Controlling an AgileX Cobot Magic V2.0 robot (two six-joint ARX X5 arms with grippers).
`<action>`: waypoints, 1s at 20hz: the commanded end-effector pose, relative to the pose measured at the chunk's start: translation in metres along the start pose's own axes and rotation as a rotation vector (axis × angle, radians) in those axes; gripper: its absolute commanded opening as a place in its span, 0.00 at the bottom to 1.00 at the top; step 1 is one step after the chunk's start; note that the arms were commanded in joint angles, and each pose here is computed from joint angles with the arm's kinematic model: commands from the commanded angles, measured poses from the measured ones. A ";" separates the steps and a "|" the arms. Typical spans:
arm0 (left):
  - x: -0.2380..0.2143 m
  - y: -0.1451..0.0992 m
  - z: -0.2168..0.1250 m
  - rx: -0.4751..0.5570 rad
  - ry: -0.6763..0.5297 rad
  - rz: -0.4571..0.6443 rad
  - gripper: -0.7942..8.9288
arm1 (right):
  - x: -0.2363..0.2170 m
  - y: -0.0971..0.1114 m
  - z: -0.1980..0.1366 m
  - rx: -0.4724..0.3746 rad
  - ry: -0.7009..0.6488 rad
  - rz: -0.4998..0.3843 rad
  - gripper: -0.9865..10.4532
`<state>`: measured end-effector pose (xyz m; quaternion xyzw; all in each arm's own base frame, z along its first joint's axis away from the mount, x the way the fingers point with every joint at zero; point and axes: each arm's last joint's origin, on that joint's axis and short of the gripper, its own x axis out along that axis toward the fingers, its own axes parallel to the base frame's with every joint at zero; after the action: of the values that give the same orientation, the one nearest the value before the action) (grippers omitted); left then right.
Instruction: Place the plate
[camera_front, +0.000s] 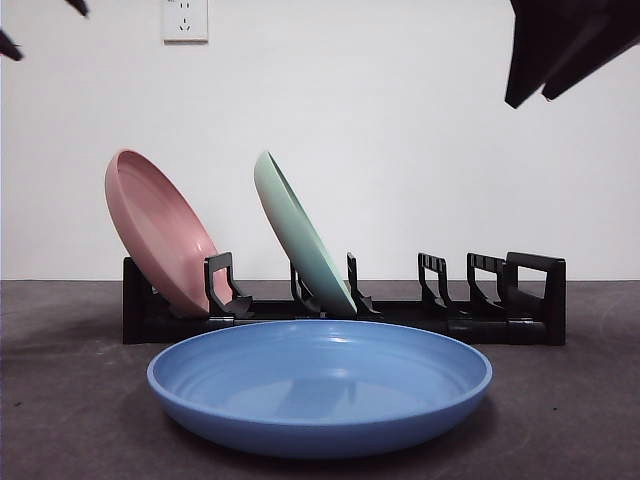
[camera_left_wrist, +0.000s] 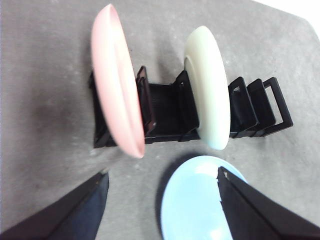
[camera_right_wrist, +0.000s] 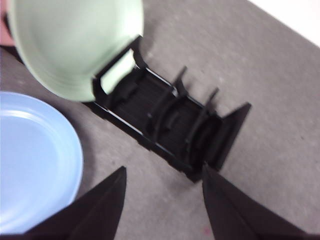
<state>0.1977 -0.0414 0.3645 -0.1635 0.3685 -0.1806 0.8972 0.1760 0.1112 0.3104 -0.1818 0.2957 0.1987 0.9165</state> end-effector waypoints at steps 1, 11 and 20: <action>0.007 -0.010 0.027 0.000 0.021 -0.005 0.43 | 0.000 -0.001 0.002 0.009 0.014 0.002 0.30; 0.084 -0.033 0.084 0.098 0.191 0.276 0.43 | -0.001 0.000 -0.005 -0.004 0.081 0.009 0.30; 0.138 -0.027 0.079 0.154 0.261 0.445 0.43 | -0.001 0.000 -0.006 -0.005 0.090 0.010 0.30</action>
<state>0.3377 -0.1118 0.3401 0.0104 0.5048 -0.0217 0.8629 0.1715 0.1061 0.3031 -0.1976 0.3407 0.1941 0.8984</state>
